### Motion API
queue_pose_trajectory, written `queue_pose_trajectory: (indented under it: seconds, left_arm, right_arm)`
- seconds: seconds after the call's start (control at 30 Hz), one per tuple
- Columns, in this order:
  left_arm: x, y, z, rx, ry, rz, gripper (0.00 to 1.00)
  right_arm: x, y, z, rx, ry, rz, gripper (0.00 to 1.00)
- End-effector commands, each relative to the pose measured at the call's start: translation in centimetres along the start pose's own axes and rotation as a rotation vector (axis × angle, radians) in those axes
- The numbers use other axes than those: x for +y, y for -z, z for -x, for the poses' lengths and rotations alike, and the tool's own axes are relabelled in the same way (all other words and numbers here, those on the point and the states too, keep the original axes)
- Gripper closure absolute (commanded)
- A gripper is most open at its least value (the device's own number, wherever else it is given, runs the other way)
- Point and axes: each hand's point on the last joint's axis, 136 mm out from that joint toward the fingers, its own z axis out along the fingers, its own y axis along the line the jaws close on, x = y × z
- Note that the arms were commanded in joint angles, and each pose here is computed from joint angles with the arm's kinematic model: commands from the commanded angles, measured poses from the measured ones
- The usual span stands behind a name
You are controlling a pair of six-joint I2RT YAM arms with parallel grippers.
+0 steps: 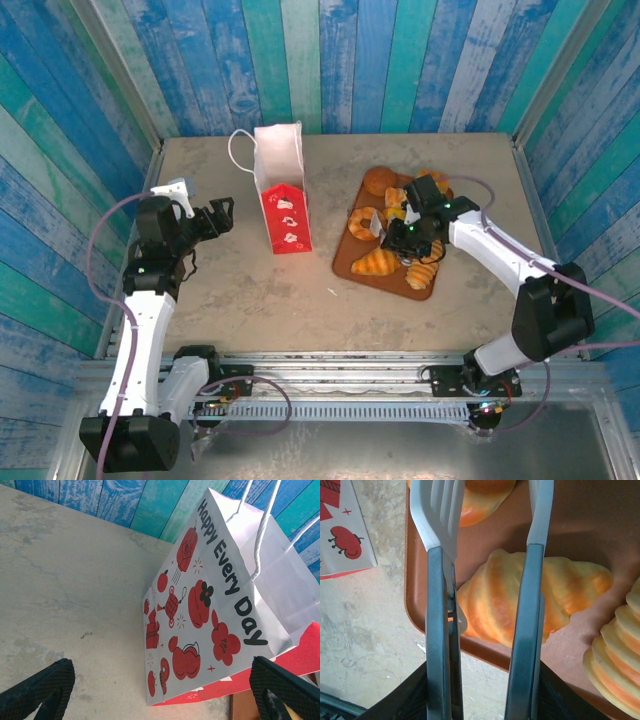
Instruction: Place the fake bread into the paper bag
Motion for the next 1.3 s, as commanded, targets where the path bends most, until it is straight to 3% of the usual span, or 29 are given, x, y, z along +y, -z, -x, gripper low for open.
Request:
queue_pose_trajectory:
  seconds: [0.0,0.27,0.67,0.93,1.27]
  left_arm:
    - [-0.1,0.3,0.9,-0.016,-0.019,0.007,0.06]
    - [-0.1,0.3,1.0,-0.016,-0.017,0.011,0.06]
    - [-0.4,1.7,3.4,-0.078,-0.017,0.046,0.06]
    - [-2.9,3.0,7.0,-0.143,0.029,-0.032,0.06]
    - [-7.5,2.0,10.4,-0.098,0.062,-0.244,0.03]
  right_arm:
    - [0.2,-0.8,0.5,-0.009,-0.017,0.018,0.54]
    - [-0.2,-1.8,0.2,0.005,-0.025,0.018,0.6]
    - [0.1,1.3,0.8,-0.087,0.008,0.015,0.99]
    - [1.7,6.5,2.1,-0.249,0.077,0.068,0.99]
    - [5.4,15.5,3.5,-0.496,0.184,0.163,0.99]
